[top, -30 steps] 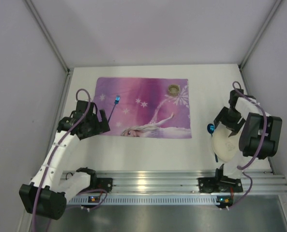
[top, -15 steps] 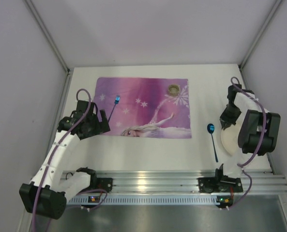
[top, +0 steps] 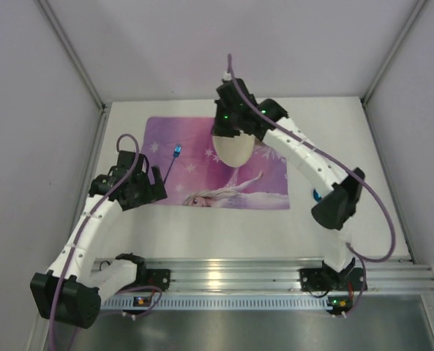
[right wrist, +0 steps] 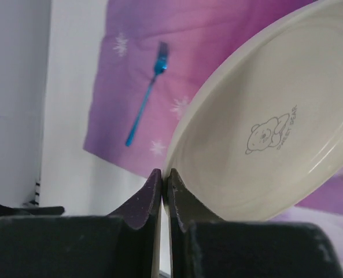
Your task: Set the dinner table for one person
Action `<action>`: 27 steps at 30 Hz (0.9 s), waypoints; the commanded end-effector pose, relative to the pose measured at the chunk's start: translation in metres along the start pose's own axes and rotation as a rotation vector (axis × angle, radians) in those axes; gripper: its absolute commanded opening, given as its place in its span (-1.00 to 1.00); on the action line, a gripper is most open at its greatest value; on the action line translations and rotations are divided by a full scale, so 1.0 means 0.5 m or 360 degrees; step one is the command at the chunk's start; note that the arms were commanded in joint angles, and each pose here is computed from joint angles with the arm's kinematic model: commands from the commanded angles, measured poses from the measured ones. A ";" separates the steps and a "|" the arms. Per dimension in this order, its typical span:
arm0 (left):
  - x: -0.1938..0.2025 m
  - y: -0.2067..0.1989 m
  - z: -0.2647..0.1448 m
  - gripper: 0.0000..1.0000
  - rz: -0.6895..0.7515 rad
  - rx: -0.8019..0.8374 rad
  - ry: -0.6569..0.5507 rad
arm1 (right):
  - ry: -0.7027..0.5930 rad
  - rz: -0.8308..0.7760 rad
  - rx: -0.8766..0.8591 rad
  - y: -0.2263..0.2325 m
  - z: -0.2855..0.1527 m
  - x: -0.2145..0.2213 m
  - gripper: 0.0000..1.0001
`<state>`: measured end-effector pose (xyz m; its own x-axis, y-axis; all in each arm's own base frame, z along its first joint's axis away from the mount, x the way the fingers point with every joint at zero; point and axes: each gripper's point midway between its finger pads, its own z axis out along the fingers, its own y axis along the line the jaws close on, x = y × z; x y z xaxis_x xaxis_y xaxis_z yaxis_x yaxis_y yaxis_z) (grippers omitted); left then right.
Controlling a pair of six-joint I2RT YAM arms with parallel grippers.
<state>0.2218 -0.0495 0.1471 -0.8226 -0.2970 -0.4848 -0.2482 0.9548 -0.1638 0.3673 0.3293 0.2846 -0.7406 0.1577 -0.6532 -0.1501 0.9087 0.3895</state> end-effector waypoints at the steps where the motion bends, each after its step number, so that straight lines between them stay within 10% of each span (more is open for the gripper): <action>1: -0.011 -0.004 0.004 0.96 -0.0018 -0.0008 -0.0031 | 0.0106 -0.0010 -0.0167 0.101 0.127 0.039 -1.00; 16: 0.000 -0.014 0.005 0.95 0.0030 0.0009 0.0002 | 0.0463 0.0101 -0.0078 0.090 0.369 0.219 -0.98; 24: -0.003 -0.009 0.007 0.95 0.0008 -0.0022 -0.0012 | 0.0570 0.0124 -0.0432 0.164 0.360 0.243 -0.28; 27: -0.004 -0.006 0.006 0.96 0.0002 -0.0030 -0.0023 | 0.0575 0.0108 -0.0426 0.150 0.338 0.234 0.35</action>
<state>0.2217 -0.0541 0.1408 -0.8376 -0.2856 -0.4656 -0.2458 0.9583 -0.1457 0.3834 0.4752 0.0903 -0.9385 0.0273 -0.3442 -0.1751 0.8216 0.5426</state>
